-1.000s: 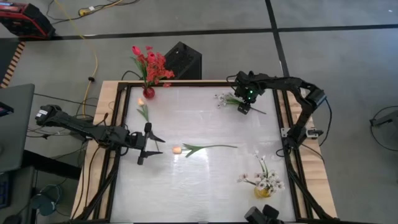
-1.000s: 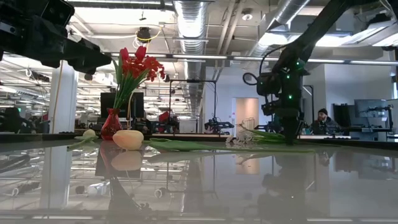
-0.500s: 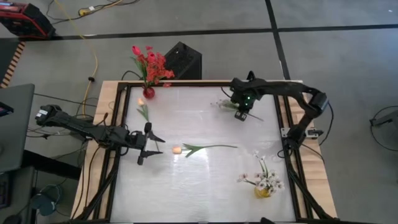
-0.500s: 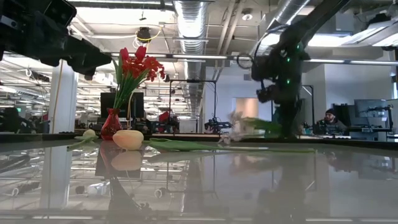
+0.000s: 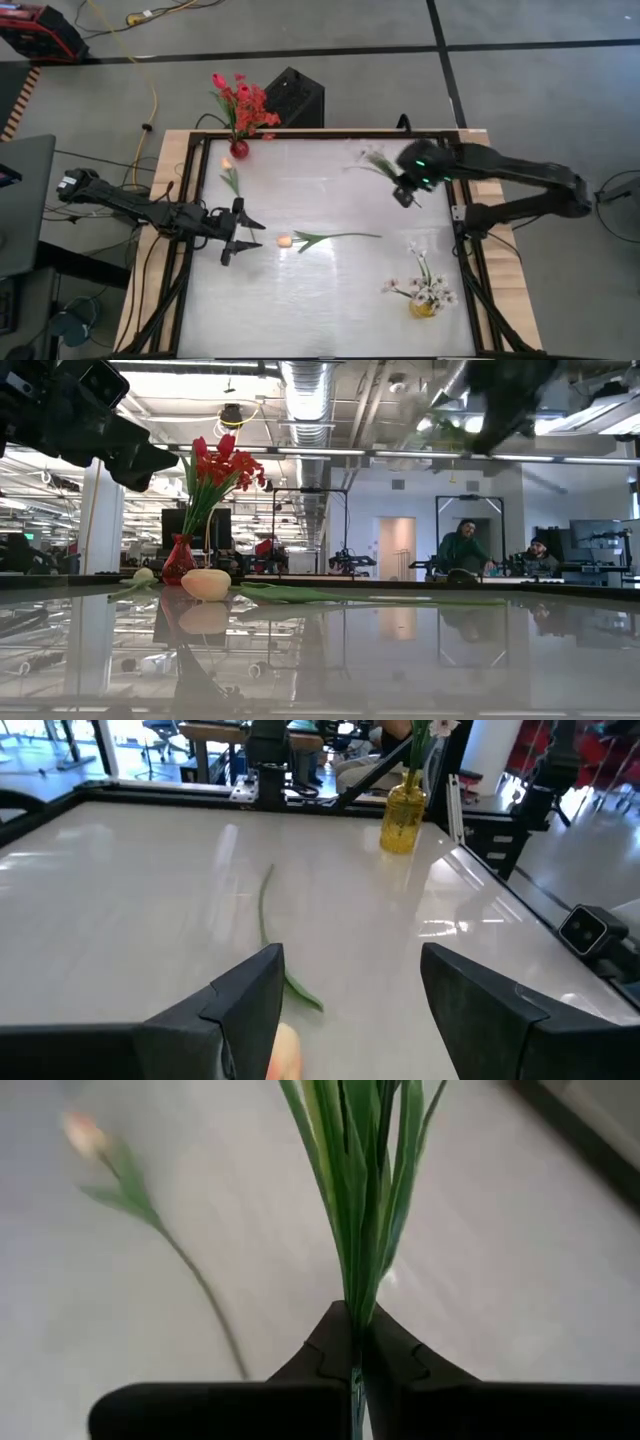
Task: Sort flowers into vase by color
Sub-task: Put the white flower into the transparent yellow vase
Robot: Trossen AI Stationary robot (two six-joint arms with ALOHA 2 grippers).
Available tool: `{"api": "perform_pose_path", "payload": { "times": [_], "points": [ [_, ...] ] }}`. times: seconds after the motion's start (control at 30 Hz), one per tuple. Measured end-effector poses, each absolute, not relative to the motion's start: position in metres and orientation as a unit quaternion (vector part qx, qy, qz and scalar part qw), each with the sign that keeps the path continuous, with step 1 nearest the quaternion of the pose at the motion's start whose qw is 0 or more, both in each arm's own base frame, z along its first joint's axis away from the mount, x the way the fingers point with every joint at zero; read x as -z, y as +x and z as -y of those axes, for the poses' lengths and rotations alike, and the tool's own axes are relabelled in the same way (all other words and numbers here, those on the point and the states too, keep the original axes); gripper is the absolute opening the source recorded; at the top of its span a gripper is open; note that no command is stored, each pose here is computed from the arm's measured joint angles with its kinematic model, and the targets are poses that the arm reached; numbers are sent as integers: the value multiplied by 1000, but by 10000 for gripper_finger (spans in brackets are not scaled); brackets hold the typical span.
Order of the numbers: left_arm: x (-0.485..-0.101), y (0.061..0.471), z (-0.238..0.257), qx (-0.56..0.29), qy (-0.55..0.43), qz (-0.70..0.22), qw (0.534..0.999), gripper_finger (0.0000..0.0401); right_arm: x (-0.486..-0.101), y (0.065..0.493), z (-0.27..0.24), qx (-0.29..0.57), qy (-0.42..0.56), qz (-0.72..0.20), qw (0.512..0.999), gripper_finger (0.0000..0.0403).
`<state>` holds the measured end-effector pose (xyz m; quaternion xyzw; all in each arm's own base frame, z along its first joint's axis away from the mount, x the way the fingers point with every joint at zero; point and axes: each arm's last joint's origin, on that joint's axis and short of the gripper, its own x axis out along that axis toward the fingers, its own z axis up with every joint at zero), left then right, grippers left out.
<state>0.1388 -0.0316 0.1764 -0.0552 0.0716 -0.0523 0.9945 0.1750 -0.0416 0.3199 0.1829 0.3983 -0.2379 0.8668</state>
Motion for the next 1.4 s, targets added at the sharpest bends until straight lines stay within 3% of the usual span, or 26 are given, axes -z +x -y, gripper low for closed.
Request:
{"api": "perform_pose_path", "payload": {
  "times": [0.2, 0.37, 0.8, 1.13, 1.4],
  "points": [
    [-176, 139, 32, 52, -59, -72, 994, 224, -344, 118, -1, 265, 189, -300, 897, 34],
    [-176, 139, 32, 52, -59, -72, 994, 224, -335, 93, -21, 239, 196, -244, 919, 33],
    [-176, 139, 32, 49, -93, -78, 991, 224, -291, 72, -52, 189, 213, -159, 945, 32],
    [-175, 139, 32, 47, -113, -80, 989, 224, -291, 53, -68, 81, 231, -129, 961, 32],
    [-173, 138, 32, 44, -121, -95, 987, 224, -296, 34, -79, 1, 209, -53, 976, 32]
  ]
}}
